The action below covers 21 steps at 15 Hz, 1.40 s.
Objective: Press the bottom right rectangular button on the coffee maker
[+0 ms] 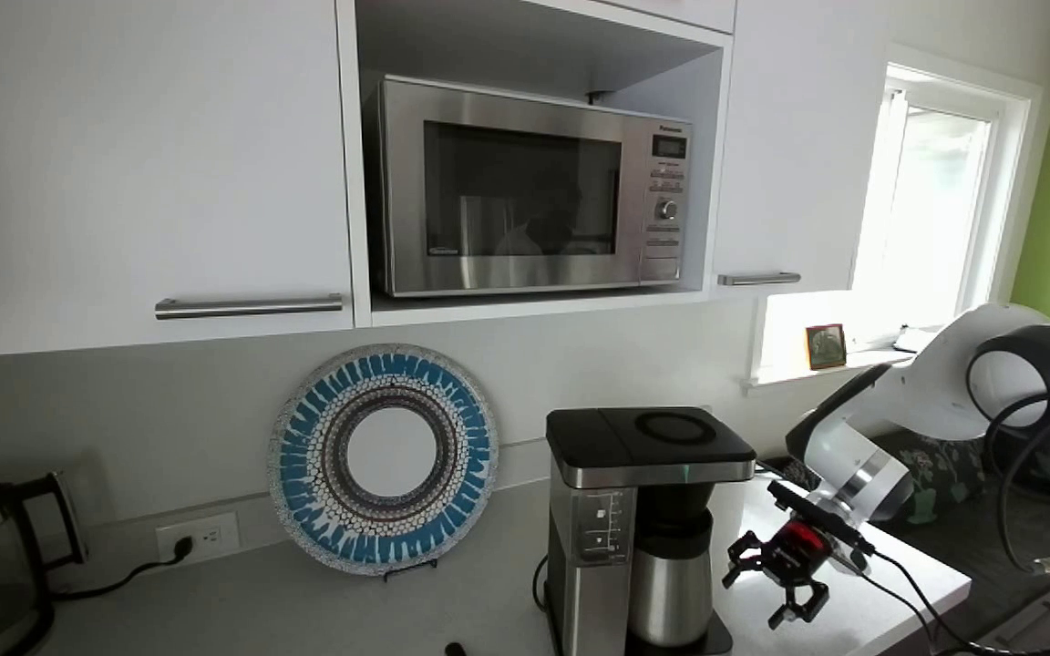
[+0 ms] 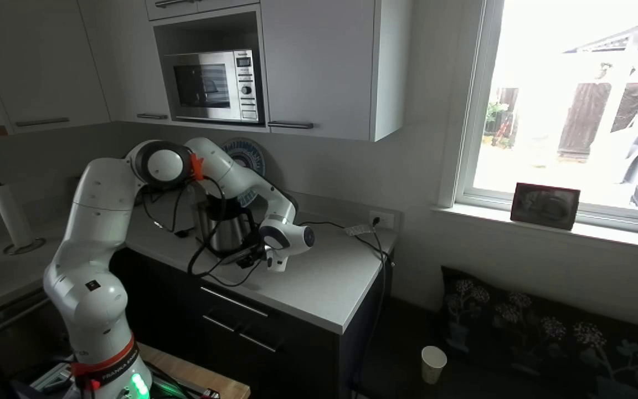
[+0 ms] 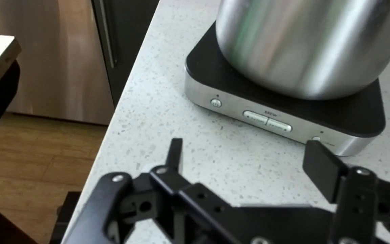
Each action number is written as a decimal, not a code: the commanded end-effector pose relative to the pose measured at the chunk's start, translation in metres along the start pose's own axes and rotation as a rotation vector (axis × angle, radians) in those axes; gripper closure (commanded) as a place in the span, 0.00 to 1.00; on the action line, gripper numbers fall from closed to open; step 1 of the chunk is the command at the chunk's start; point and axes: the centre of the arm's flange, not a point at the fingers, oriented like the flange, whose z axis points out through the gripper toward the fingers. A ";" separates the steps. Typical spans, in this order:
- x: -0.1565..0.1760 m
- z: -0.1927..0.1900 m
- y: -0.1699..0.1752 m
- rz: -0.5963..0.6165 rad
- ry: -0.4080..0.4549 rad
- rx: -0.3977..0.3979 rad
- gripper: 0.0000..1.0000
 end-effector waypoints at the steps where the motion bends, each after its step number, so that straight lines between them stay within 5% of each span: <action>1: -0.015 -0.009 0.008 -0.152 0.110 -0.016 0.00; 21: -0.146 -0.081 0.049 -0.774 0.621 -0.228 0.00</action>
